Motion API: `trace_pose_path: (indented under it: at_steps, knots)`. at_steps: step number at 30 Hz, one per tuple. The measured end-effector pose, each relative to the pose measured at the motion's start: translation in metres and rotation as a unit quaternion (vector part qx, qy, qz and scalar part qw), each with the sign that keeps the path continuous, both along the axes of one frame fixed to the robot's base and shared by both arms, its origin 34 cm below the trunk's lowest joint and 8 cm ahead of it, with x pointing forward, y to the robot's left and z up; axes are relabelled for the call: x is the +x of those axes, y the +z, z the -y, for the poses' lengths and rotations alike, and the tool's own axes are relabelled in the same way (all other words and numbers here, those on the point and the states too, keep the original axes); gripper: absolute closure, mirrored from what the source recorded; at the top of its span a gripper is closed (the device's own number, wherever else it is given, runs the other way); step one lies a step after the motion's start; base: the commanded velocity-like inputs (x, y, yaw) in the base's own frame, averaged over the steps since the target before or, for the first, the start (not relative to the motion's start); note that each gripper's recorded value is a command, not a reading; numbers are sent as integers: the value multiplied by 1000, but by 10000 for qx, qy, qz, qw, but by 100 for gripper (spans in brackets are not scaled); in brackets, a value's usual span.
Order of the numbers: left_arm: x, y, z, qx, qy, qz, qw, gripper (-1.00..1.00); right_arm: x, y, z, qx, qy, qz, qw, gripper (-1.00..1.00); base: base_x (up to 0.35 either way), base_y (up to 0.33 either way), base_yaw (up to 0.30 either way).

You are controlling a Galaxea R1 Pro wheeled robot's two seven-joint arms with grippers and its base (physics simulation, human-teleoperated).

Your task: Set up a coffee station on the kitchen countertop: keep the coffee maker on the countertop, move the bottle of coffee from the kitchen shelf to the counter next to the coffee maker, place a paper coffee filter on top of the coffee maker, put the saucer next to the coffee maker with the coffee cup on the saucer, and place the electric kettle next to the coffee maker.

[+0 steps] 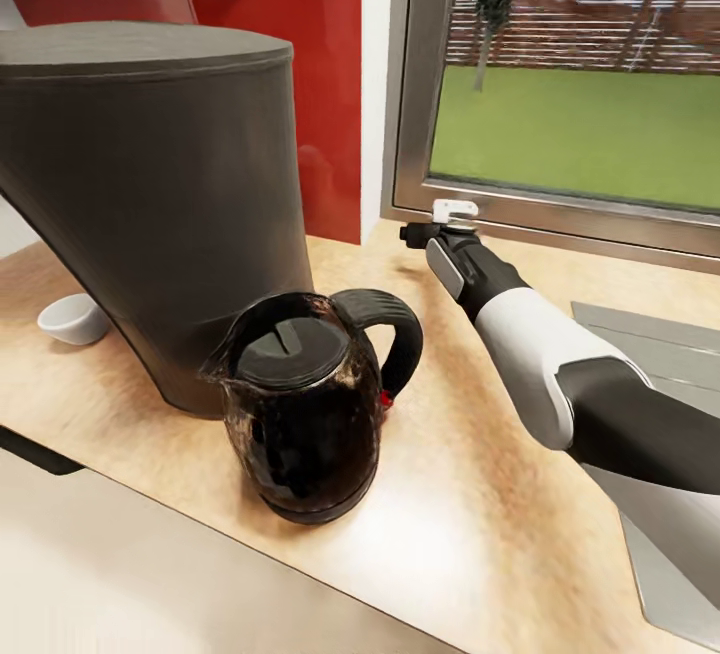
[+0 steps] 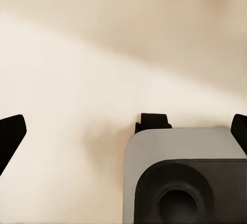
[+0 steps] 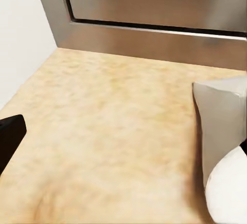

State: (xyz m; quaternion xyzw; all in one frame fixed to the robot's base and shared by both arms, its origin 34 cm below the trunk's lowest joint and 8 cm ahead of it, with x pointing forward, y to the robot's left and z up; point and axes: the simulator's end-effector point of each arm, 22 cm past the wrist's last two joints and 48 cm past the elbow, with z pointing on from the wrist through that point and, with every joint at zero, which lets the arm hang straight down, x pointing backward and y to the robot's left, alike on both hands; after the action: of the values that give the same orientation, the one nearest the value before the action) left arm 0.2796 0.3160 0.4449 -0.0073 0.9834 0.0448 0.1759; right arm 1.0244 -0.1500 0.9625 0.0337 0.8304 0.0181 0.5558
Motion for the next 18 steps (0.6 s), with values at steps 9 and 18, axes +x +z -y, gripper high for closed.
trace_pose_path:
  at_steps: [9,18]
  knots:
    - [-4,-1,0,0,0,-52,10000,-100,0,-16,1,-22,-13,-112,9999,-100,0,0,79]
    - [-4,-2,0,0,0,-56,10000,-100,0,-17,1,-28,-13,-116,9999,-100,0,0,6]
